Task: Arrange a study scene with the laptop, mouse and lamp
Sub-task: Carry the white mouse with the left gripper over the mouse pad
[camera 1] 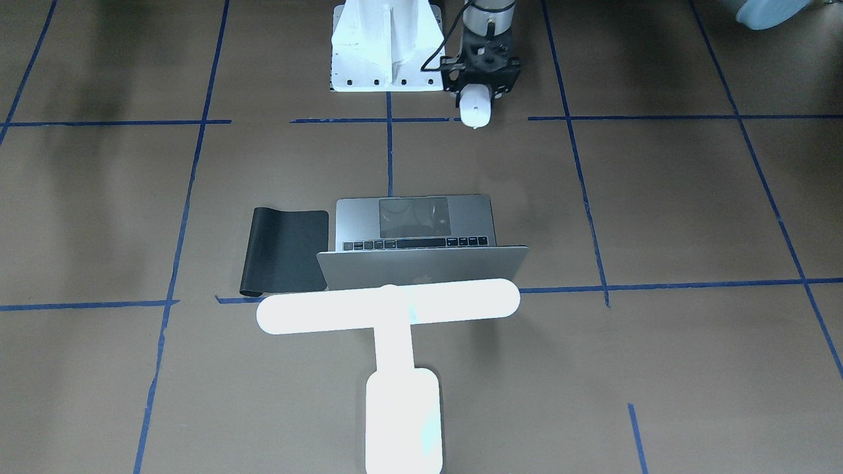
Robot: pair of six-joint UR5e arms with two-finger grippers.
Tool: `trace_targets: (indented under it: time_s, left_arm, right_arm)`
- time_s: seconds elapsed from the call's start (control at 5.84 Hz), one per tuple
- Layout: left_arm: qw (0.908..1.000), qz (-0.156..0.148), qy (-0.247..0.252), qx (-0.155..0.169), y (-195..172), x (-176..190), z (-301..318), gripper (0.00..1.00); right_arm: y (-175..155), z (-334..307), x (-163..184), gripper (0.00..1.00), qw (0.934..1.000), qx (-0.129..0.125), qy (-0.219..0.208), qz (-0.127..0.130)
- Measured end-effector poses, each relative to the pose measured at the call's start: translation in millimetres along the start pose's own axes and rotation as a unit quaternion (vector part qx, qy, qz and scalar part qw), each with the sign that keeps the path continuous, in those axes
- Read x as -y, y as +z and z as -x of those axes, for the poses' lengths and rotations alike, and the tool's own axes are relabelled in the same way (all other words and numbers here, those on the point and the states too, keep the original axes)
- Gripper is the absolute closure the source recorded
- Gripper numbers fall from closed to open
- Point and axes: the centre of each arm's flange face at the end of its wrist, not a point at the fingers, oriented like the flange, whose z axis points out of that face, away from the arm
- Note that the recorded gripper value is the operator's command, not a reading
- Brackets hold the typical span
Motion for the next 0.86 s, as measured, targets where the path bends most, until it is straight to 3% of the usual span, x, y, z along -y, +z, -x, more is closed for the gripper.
trace_targets:
  time_s: [0.34,0.86]
  left_arm:
    - [0.9994,-0.015,-0.023,-0.022,5,62,-86,1.00]
    - [0.9954,-0.025,-0.069,-0.062,15,137,-233,1.00]
  right_arm:
    - [35,-47,-34,0.00,0.9999,0.003,0.000,-0.016]
    - [63,-84,-48,0.00,0.9992,0.023,0.005,-0.032]
